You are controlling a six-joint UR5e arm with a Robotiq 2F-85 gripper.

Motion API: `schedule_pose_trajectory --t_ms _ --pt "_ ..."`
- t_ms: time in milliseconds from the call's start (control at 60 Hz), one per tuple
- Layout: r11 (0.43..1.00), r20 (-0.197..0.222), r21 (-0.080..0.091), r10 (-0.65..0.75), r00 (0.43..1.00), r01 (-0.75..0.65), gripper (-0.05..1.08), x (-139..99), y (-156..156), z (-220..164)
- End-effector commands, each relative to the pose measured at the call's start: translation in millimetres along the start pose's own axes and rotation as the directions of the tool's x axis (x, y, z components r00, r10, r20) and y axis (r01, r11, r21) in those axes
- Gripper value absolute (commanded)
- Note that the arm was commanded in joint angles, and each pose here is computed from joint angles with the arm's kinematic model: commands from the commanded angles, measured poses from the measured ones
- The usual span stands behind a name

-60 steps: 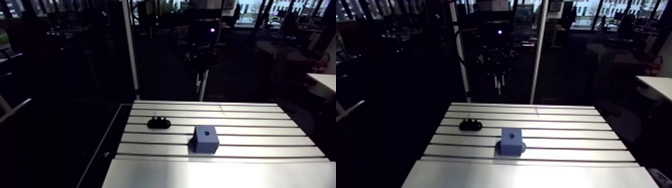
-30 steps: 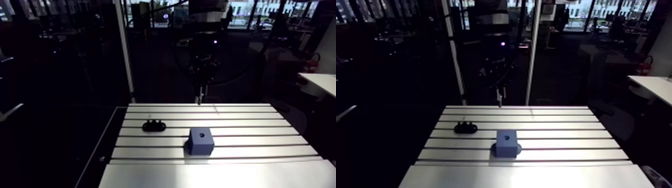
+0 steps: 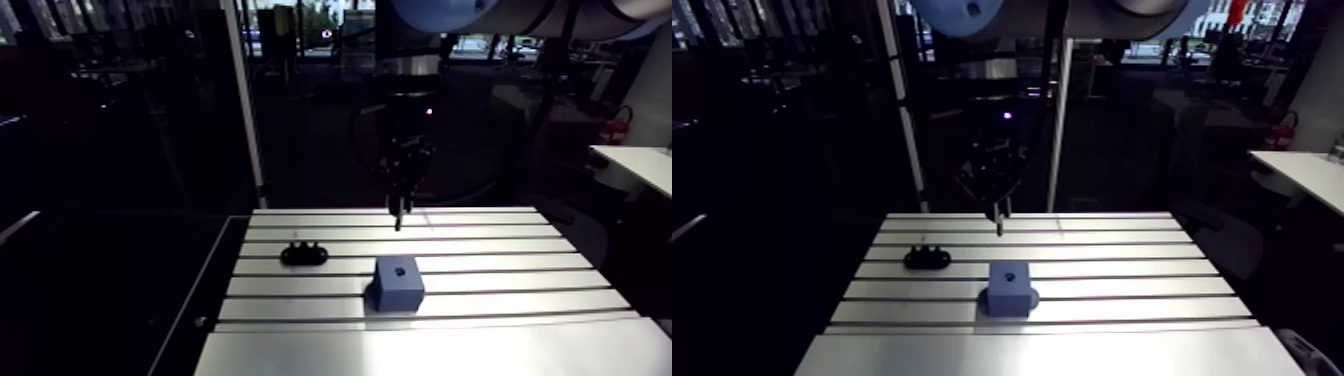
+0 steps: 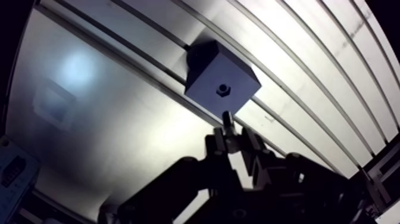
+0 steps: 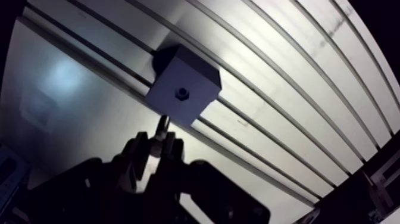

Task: Pick up the M10 bolt and insert it into the hex recess until seated.

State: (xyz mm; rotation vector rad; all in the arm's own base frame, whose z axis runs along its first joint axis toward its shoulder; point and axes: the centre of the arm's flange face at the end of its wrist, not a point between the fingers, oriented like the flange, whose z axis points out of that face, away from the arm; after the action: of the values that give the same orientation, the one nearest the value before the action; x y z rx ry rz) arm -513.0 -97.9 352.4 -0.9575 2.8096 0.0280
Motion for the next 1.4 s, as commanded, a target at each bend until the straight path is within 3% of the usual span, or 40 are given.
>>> schedule_pose_trajectory --t_ms 17,117,200,367,933,1133,1400 --pt "1.000 0.004 0.007 0.016 1.000 -0.016 0.83 -7.3 7.6 12.5" --pt "1.000 -0.008 0.001 0.013 1.000 -0.013 0.83 -8.8 10.8 18.0" --pt "1.000 -0.028 -0.015 -0.007 1.000 0.006 0.83 -9.2 12.2 20.3" --pt "1.000 -0.034 -0.020 -0.006 0.999 0.005 0.83 -10.4 13.0 29.6" --pt "1.000 -0.006 0.011 0.011 1.000 -0.011 0.84 -7.1 15.4 50.4" --pt "1.000 -0.019 0.003 0.011 1.000 -0.011 0.83 -6.6 15.5 50.4" --pt "1.000 -0.006 0.014 0.014 1.000 -0.014 0.83 -9.0 15.5 58.4"
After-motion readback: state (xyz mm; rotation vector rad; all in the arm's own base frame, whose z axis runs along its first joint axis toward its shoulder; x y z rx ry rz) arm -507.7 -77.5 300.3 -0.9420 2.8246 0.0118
